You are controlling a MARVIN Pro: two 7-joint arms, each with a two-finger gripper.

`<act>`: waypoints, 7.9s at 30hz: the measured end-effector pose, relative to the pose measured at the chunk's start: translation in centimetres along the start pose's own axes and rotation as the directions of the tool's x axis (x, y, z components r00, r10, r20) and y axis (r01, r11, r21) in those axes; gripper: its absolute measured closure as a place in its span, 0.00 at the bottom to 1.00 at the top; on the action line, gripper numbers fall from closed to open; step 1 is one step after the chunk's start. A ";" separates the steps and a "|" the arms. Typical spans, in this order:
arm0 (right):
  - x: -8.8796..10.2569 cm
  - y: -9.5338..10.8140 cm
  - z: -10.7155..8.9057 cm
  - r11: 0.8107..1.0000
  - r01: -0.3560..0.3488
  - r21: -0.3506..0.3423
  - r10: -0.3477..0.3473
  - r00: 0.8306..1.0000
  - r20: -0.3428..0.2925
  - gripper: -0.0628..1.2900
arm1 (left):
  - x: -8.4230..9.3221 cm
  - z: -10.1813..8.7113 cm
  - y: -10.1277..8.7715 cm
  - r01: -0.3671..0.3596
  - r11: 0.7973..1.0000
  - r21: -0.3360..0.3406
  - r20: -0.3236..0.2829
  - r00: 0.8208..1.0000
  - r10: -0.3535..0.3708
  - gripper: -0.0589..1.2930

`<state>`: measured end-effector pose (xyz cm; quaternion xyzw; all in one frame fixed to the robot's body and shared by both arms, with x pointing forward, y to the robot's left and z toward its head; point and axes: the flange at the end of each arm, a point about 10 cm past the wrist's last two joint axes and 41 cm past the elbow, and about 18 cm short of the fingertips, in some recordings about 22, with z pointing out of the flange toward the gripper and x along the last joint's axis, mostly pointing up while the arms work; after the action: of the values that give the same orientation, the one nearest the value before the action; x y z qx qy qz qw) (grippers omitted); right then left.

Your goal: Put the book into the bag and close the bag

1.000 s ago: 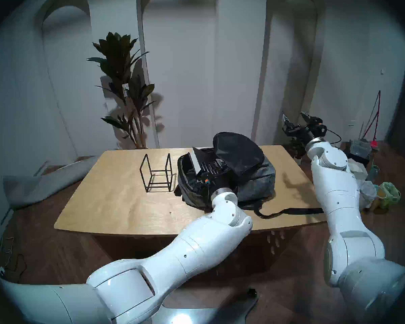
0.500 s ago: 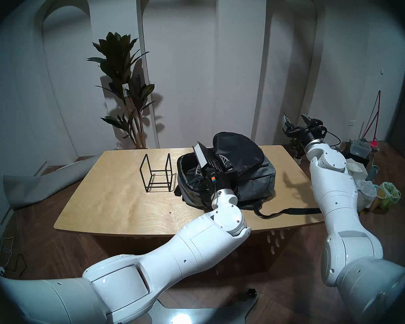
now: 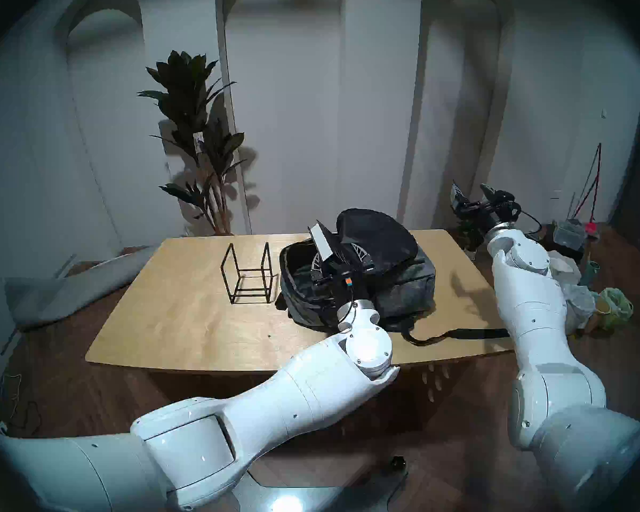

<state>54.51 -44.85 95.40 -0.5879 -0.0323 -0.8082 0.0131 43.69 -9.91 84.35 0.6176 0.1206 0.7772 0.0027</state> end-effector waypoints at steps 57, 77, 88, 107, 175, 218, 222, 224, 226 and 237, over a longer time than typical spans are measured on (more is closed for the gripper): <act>-0.3 -4.6 -2.3 0.991 -0.098 0.094 0.081 0.982 0.168 0.03 | 12.2 9.2 -17.3 -0.010 0.970 0.243 -0.303 0.949 0.086 0.04; -1.1 -8.8 -3.9 0.967 -0.103 0.235 0.042 0.967 0.251 0.03 | 12.8 10.1 -23.2 -0.224 0.951 0.211 -0.313 0.907 0.283 0.04; 1.7 -8.3 -3.8 0.966 -0.066 0.250 0.011 0.977 0.215 0.03 | 13.8 10.4 -25.4 -0.312 0.933 0.179 -0.324 0.877 0.355 0.04; 7.7 -6.2 -3.6 0.980 0.037 0.195 -0.071 0.983 0.169 0.03 | 15.2 9.7 -27.6 -0.474 0.879 0.041 -0.337 0.822 0.459 0.04; 4.5 -9.3 -4.0 0.944 -0.326 -0.045 0.271 0.691 0.671 0.03 | 18.9 6.8 -30.4 -0.379 0.582 -0.720 0.064 0.798 0.599 0.04; 0.4 -14.9 -2.3 0.874 -0.428 -0.230 0.453 0.546 0.705 0.03 | 21.0 9.4 -30.9 -0.155 0.736 -0.659 0.260 0.871 0.416 0.04; 0.4 -15.3 -2.1 0.867 -0.434 -0.243 0.465 0.532 0.708 0.03 | 21.1 9.2 -31.0 -0.148 0.745 -0.650 0.266 0.875 0.406 0.04; 0.5 -15.5 -2.1 0.864 -0.439 -0.248 0.471 0.525 0.709 0.03 | 21.1 9.0 -31.0 -0.146 0.750 -0.646 0.268 0.876 0.401 0.04; 0.5 -15.7 -2.0 0.859 -0.444 -0.254 0.478 0.517 0.710 0.03 | 21.1 8.9 -31.1 -0.144 0.754 -0.641 0.270 0.877 0.397 0.04; 1.8 -16.3 -1.6 0.846 -0.462 -0.266 0.496 0.501 0.709 0.03 | 21.4 8.3 -31.0 -0.134 0.769 -0.625 0.274 0.885 0.376 0.04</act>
<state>51.44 -28.64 96.03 -0.8545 0.1457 -0.4526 0.2092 42.06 24.98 100.72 0.7359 -0.2163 0.6321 0.1099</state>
